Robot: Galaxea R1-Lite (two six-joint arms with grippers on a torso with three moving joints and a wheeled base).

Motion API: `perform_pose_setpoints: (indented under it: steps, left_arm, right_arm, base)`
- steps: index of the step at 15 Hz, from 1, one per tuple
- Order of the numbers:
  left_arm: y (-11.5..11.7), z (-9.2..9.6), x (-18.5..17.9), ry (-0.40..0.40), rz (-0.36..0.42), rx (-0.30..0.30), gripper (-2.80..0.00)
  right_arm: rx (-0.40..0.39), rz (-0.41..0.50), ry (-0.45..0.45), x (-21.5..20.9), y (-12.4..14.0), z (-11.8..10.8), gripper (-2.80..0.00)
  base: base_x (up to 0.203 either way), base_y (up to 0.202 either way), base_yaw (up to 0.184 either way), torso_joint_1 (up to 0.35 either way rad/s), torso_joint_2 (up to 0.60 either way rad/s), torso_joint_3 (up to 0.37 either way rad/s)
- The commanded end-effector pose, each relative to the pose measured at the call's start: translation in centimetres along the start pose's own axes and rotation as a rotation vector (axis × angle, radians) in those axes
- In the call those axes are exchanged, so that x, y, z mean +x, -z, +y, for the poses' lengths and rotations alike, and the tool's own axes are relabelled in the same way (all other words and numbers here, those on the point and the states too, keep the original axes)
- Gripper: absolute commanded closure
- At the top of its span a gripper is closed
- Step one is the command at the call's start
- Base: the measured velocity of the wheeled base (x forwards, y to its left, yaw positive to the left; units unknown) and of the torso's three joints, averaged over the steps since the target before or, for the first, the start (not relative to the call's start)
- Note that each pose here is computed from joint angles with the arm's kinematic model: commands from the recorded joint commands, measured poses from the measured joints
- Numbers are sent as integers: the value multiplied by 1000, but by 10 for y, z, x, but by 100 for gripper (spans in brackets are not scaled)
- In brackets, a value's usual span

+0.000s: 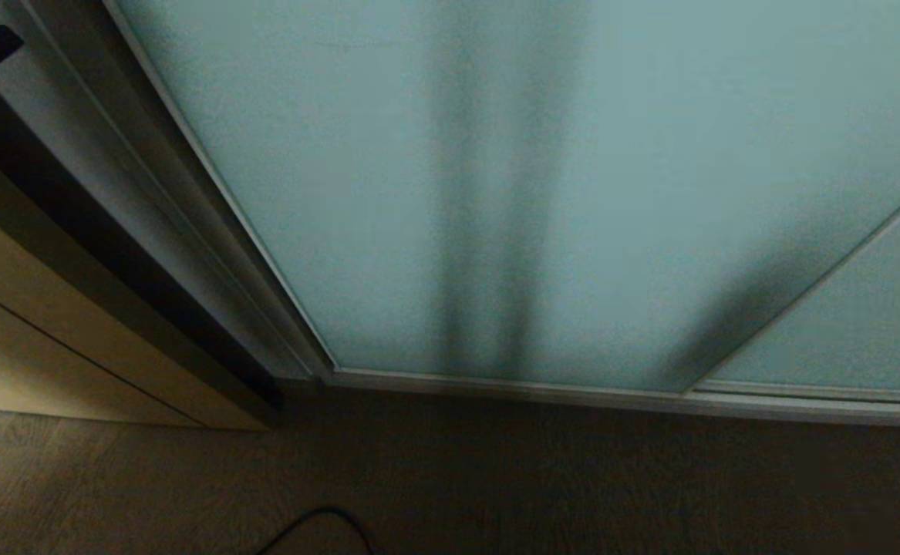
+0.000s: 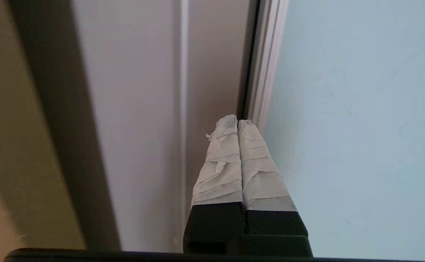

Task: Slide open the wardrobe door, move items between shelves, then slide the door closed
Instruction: Open the door

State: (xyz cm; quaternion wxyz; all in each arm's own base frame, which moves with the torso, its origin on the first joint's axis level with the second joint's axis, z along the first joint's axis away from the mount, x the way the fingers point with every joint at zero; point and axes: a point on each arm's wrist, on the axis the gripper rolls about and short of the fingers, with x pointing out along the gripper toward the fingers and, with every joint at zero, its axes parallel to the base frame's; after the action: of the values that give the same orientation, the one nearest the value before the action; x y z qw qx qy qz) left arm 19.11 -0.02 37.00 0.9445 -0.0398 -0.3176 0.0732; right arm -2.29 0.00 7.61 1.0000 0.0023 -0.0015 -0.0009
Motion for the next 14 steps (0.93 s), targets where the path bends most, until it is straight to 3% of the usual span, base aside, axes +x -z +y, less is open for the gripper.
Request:
perform_pose_setpoints:
  steps: [1,6,14]
  left_arm:
    - [8,-2,8,1,11,1,0]
    - [13,-5,27,-16,-26,2,0]
    - [37,-8,45,-17,-11,6,0]
  right_arm:
    - [0,1,-1,0,0,0,0]
    - [0,1,0,0,0,0,0]
    - [0,2,0,0,0,0,0]
  base:
    - [0,0,0,0,0,0]
    - [0,0,0,0,0,0]
    - [0,0,0,0,0,0]
